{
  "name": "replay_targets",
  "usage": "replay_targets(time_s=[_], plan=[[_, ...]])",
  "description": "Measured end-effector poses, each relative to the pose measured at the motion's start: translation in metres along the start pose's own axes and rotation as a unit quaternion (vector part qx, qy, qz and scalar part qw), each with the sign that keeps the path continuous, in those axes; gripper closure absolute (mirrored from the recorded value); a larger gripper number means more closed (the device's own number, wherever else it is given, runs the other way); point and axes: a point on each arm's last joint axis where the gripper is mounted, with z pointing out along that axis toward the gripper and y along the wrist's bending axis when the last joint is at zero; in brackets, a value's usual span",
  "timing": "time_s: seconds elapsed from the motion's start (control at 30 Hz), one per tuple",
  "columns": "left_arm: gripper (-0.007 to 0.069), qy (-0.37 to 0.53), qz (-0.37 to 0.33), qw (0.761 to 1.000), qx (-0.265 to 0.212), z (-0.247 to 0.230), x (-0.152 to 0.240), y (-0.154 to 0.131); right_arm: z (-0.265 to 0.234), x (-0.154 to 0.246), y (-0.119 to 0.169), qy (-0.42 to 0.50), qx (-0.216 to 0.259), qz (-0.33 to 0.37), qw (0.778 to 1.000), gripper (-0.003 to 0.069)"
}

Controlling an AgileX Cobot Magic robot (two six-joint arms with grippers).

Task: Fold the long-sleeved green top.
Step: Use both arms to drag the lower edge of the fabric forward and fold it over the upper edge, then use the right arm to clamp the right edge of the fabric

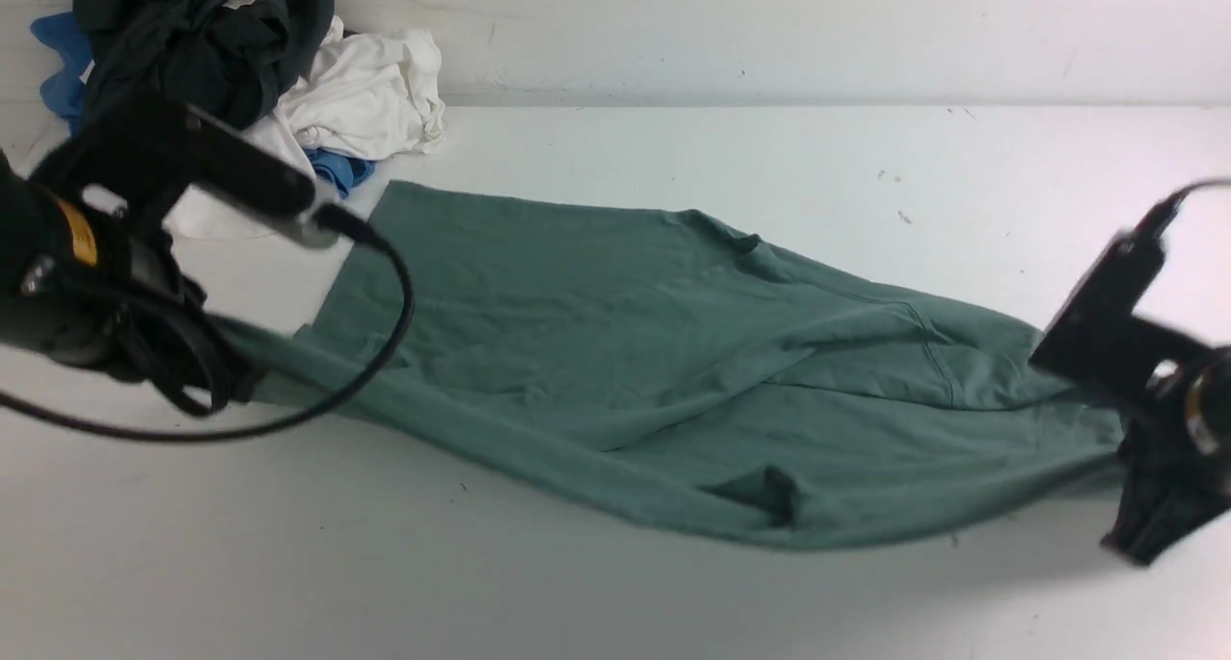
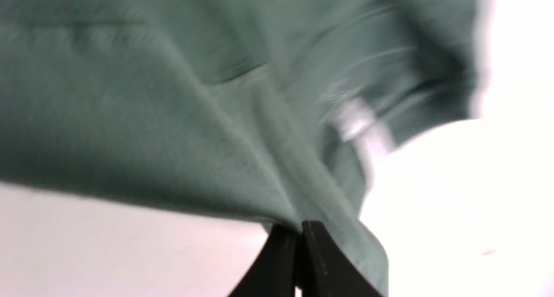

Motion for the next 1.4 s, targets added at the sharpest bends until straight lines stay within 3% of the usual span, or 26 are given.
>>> replay_targets(time_s=[0.17,0.23,0.37,0.4,0.47,0.5,0.57,0.67,0.77,0.9,1.03,1.07,1.13,1.17,1.23,1.4], plan=[[0.0622,-0.043,-0.052,0.998,-0.019,0.011,-0.051,0.027,0.007,-0.022,-0.056,-0.09,0.045,0.084,0.991,0.0662],[0.0621,-0.037,-0.069,0.997,-0.026,0.04,-0.074,0.041,0.028,-0.035,-0.074,-0.118,0.043,0.118,0.985,0.0662],[0.0613,-0.004,-0.091,0.996,-0.02,0.117,-0.101,0.055,0.08,-0.057,-0.079,-0.123,0.016,0.142,0.982,0.0634],[0.0611,-0.004,-0.091,0.996,-0.02,0.117,-0.101,0.055,0.083,-0.058,-0.079,-0.123,0.014,0.143,0.982,0.0634],[0.0559,0.034,-0.098,0.994,-0.014,0.185,-0.105,0.056,0.121,-0.07,-0.073,-0.108,-0.007,0.148,0.983,0.0547],[0.0559,0.036,-0.099,0.994,-0.014,0.19,-0.105,0.057,0.125,-0.072,-0.073,-0.105,-0.009,0.148,0.983,0.054],[0.0479,0.069,-0.115,0.991,-0.012,0.232,-0.104,0.058,0.143,-0.076,-0.071,-0.081,-0.019,0.154,0.985,0.0453],[0.0377,0.1,-0.124,0.987,-0.014,0.251,-0.109,0.063,0.141,-0.078,-0.079,-0.052,-0.017,0.162,0.985,0.037],[0.0295,0.096,-0.123,0.988,-0.019,0.239,-0.124,0.07,0.121,-0.08,-0.094,-0.031,-0.011,0.181,0.983,0.0344],[0.0272,0.097,-0.109,0.989,-0.019,0.208,-0.138,0.077,0.093,-0.078,-0.105,-0.016,-0.018,0.21,0.977,0.0368],[0.0309,0.11,-0.075,0.991,0.029,0.184,-0.139,0.072,0.075,-0.061,-0.103,0.034,-0.096,0.246,0.964,0.0484],[0.0317,0.112,-0.075,0.99,0.033,0.185,-0.138,0.071,0.076,-0.06,-0.103,0.035,-0.101,0.249,0.963,0.0484],[0.0377,0.15,-0.077,0.981,0.091,0.199,-0.12,0.057,0.09,-0.043,-0.098,0.043,-0.174,0.29,0.94,0.0563],[0.0382,0.153,-0.078,0.98,0.095,0.201,-0.118,0.056,0.09,-0.044,-0.097,0.04,-0.179,0.291,0.939,0.0563],[0.0446,0.206,-0.079,0.964,0.148,0.223,-0.09,0.038,0.118,-0.03,-0.091,0.032,-0.226,0.34,0.912,0.0606],[0.0526,0.288,-0.08,0.938,0.178,0.246,-0.044,0.019,0.163,-0.01,-0.086,0.056,-0.23,0.385,0.892,0.0615]])
